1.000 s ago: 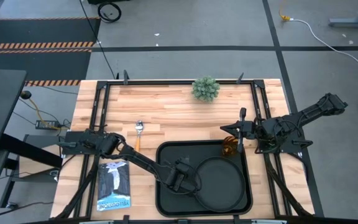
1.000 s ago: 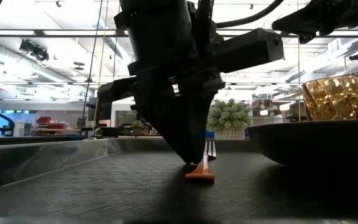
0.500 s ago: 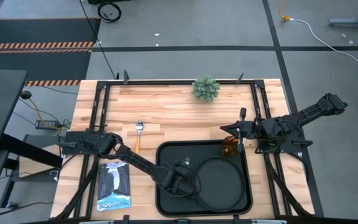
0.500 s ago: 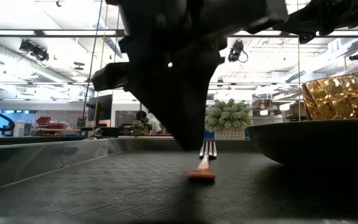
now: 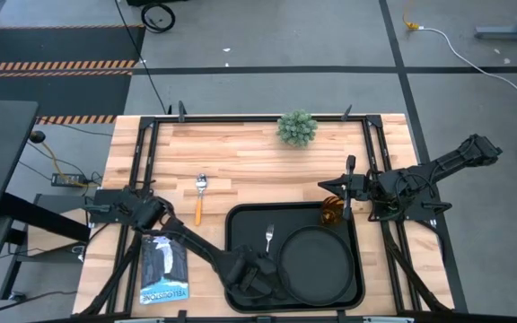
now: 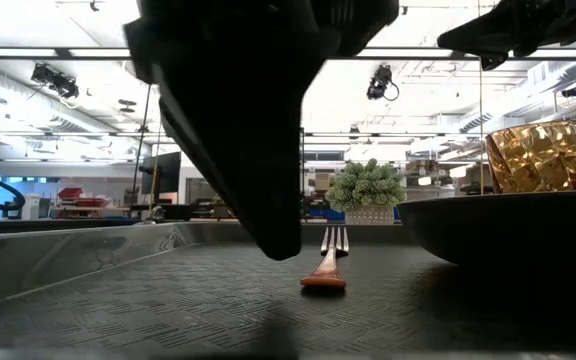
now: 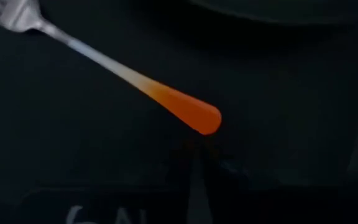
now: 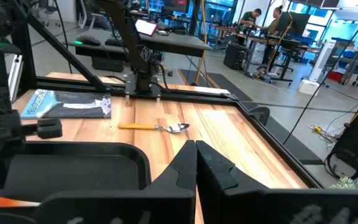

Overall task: Pick and place plate/cup/fork/spoon on tray
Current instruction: Put the orange fork on the black serving tray at the left of the black plate

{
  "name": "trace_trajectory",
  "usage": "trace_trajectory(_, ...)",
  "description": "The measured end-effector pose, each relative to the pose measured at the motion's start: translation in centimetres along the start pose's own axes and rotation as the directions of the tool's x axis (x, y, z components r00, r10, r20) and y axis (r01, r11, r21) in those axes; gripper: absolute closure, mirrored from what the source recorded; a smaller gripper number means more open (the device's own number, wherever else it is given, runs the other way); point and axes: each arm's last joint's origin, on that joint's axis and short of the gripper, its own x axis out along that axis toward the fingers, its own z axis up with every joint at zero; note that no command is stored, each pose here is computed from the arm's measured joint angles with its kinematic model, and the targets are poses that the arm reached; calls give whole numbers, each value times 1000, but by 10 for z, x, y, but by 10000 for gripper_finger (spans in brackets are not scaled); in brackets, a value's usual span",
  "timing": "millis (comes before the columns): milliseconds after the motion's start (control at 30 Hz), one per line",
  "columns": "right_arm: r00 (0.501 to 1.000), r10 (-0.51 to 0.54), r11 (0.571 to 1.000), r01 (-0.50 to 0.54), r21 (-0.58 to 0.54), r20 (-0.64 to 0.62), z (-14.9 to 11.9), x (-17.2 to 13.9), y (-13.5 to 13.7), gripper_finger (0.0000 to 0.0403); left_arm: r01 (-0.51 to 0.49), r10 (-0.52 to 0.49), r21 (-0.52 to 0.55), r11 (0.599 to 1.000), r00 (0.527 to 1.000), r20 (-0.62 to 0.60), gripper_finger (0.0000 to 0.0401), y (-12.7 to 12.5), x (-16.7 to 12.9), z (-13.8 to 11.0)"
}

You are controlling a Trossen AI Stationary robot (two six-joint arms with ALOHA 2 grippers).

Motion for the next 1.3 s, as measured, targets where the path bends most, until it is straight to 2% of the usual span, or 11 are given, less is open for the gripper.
trace_trajectory(133,1000,0,1000,0,4,0,0,0,0,398,1,-1,93,996,1000,3,358,-3,-1,-4)
trace_trajectory(433,1000,8,1000,-8,4,1,0,0,0,398,-5,1,70,998,999,52,358,0,1,5)
trace_trajectory(700,1000,8,1000,-8,8,1,0,0,0,398,-24,21,88,996,999,32,358,1,0,1)
trace_trajectory(833,1000,8,1000,-8,8,1,0,0,0,398,-22,20,91,996,999,26,358,-2,9,-2)
trace_trajectory(1300,1000,11,1000,-11,16,8,1,0,0,398,-9,2,78,997,996,87,358,-6,13,2)
